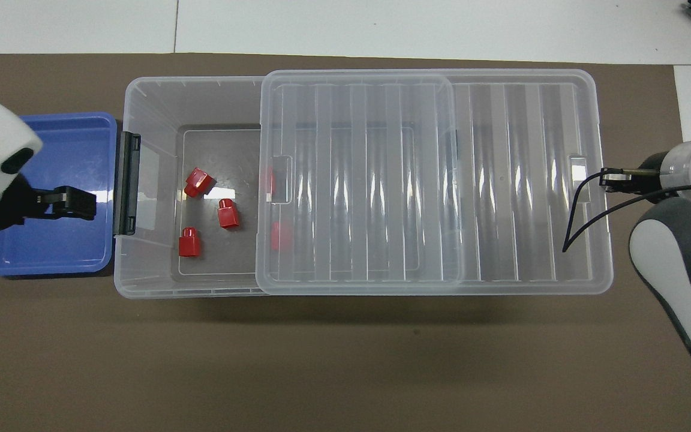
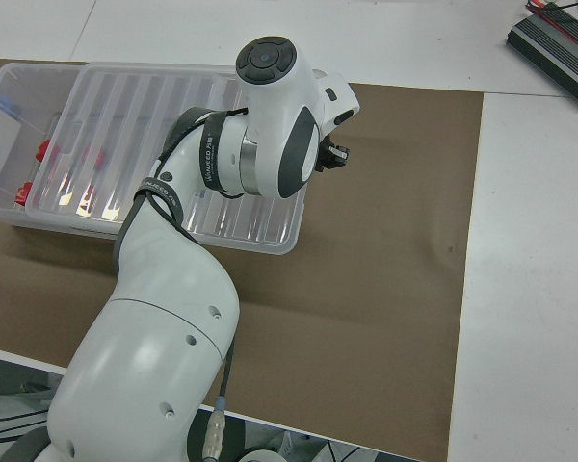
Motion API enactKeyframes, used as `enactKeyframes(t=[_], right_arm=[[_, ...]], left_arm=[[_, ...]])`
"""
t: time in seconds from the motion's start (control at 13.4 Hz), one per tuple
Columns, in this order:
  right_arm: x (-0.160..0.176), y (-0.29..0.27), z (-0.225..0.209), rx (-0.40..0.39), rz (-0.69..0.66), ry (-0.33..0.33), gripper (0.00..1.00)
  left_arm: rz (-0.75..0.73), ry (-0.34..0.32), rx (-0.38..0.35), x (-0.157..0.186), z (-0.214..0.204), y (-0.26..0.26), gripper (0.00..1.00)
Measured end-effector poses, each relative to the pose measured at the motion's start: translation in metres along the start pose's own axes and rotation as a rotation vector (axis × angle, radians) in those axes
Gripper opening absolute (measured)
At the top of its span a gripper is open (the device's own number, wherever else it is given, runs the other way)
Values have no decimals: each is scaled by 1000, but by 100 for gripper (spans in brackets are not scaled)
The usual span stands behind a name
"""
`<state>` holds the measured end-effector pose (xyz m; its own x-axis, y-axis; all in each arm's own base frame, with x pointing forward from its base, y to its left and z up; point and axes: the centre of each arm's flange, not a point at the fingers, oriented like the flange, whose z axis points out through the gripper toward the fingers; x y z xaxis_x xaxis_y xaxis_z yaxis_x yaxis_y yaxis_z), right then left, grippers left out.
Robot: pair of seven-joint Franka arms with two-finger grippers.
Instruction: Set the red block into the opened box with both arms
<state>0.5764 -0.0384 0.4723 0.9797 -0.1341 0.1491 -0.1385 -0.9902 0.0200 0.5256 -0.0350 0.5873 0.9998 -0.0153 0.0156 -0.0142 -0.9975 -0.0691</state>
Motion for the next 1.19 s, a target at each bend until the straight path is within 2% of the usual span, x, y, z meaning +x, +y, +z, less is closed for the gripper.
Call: enactKeyframes(t=[0.22, 0.97, 1.19], right_arm=[[-4, -21, 0, 3, -36, -17, 1], [-28, -115, -2, 19, -195, -60, 1], [-37, -145, -3, 23, -203, -61, 1]], left_arm=[[19, 4, 1, -2, -1, -54, 100], [45, 12, 4, 0, -1, -42, 100], [84, 16, 2, 2, -2, -21, 100]])
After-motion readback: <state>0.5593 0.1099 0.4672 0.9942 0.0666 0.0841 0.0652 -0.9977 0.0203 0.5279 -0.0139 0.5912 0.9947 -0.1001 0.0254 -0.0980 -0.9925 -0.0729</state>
